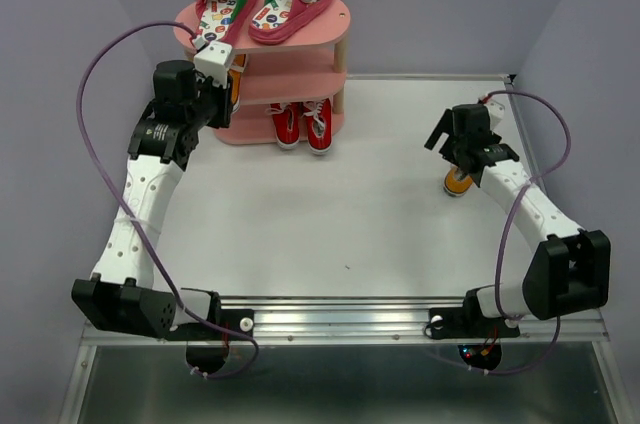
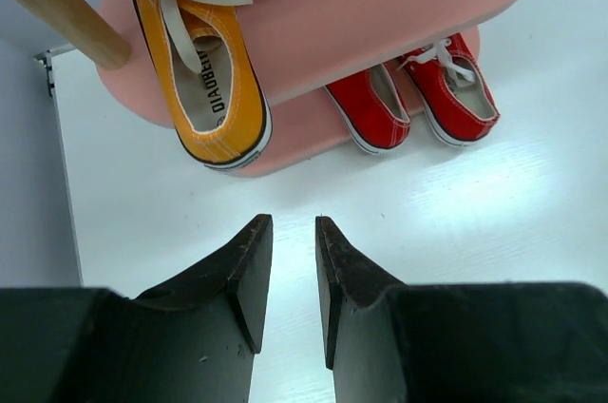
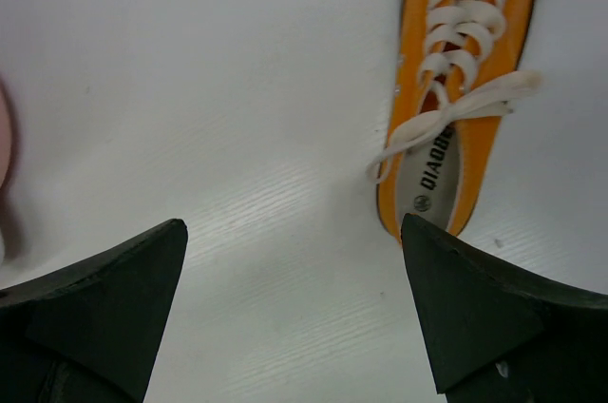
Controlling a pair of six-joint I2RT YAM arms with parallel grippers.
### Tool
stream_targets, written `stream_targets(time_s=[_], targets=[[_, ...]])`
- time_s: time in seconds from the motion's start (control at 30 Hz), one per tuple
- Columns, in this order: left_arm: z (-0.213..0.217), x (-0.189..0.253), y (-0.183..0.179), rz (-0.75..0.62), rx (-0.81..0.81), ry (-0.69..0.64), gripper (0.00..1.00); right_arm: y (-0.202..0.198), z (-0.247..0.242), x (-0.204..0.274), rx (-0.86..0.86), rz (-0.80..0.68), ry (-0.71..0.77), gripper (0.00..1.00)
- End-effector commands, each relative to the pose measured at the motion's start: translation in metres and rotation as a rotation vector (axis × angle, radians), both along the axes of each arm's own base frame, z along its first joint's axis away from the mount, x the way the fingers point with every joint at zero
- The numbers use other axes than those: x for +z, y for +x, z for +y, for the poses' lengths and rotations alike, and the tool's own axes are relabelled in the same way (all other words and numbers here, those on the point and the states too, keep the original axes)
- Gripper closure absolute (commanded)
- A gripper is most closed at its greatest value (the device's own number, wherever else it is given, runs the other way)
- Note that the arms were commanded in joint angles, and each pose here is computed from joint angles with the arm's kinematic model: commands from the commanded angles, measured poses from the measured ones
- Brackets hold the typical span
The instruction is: Place and organize the shoes onto the shoe shelf
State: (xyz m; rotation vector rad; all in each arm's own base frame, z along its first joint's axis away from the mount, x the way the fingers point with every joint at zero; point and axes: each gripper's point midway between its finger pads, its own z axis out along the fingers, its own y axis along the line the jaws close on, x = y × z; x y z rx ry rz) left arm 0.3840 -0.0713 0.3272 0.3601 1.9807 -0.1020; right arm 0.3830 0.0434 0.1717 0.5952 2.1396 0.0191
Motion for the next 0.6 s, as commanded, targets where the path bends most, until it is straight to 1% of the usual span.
stream_targets(time_s=[0.0,0.2,0.3,0.43,0.57], targets=[[-0.013,0.015,-0.024,-0.035,-0.043,-0.081,0.63,-0.008,-0.027,-0.012,-0.079,0.035,0.04,0.0],[-0.024,0.009,-0.048,-0.005,-0.085,-0.126,0.63,-0.006,-0.061,-0.029,-0.179,0.08,0.024,0.0],[-0.025,0.009,-0.058,-0.005,-0.092,-0.137,0.61,-0.003,-0.071,-0.038,-0.201,0.106,0.007,0.0],[-0.025,0.011,-0.063,-0.019,-0.094,-0.137,0.61,-0.001,-0.084,-0.047,-0.238,0.126,-0.001,0.0],[-0.024,0.011,-0.062,-0.023,-0.091,-0.129,0.6,0.001,-0.082,-0.055,-0.223,0.124,0.024,0.01]])
